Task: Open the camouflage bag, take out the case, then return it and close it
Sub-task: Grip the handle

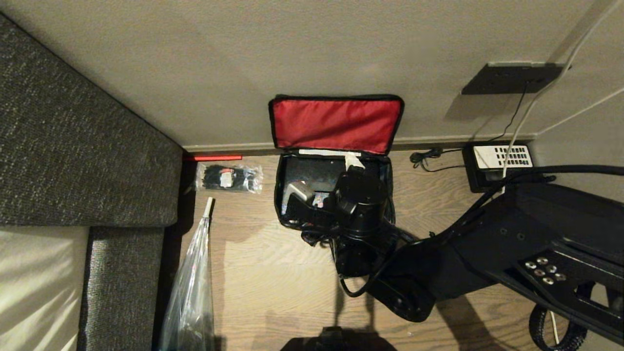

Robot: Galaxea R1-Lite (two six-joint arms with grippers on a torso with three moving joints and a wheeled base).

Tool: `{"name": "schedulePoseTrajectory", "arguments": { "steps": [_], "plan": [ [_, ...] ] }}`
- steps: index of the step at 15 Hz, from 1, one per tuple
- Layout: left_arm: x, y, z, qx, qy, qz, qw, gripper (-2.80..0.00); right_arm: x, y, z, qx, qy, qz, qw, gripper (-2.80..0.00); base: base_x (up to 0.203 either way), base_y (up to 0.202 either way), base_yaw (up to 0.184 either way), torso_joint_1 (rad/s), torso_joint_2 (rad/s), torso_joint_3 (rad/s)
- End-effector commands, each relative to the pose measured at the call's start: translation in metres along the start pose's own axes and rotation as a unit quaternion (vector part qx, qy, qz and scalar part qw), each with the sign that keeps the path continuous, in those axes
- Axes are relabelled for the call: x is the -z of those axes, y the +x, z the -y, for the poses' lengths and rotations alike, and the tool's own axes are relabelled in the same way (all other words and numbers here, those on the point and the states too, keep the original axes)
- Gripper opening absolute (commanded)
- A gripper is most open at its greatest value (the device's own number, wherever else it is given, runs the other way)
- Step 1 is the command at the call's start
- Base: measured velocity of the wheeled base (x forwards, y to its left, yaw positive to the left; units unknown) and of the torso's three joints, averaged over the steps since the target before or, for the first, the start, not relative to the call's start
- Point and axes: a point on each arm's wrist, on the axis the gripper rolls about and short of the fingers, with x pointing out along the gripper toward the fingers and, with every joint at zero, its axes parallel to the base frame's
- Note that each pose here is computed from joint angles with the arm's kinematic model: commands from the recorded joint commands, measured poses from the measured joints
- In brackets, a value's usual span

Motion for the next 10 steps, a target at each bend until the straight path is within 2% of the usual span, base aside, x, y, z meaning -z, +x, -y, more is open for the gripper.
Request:
{"name": "schedulePoseTrajectory", "arguments": {
  "steps": [1, 5, 8, 10],
  "plan": [
    [0.001, 0.0, 0.0, -0.001, -0.001, 0.0, 1.0, -2.8, 0.002, -0.001, -0.003, 0.0, -0.006, -0.003, 1.0, 0.0, 0.0, 0.0, 0.0, 0.0, 0.0, 0.0],
    [0.001, 0.0, 0.0, -0.001, -0.003, 0.001, 1.0, -2.8, 0.002, 0.0, -0.005, -0.001, -0.007, -0.003, 1.0, 0.0, 0.07, 0.0, 0.0, 0.002, 0.0, 0.001],
    [0.001, 0.0, 0.0, -0.001, -0.001, 0.0, 1.0, -2.8, 0.0, -0.002, -0.005, -0.001, -0.009, -0.001, 1.0, 0.0, 0.0, 0.0, 0.0, 0.0, 0.0, 0.0],
    [0.001, 0.0, 0.0, -0.001, -0.001, 0.001, 1.0, -2.8, 0.002, 0.0, -0.018, -0.008, -0.021, -0.012, 1.0, 0.0, 0.0, 0.0, 0.0, 0.0, 0.0, 0.0]
  ]
}}
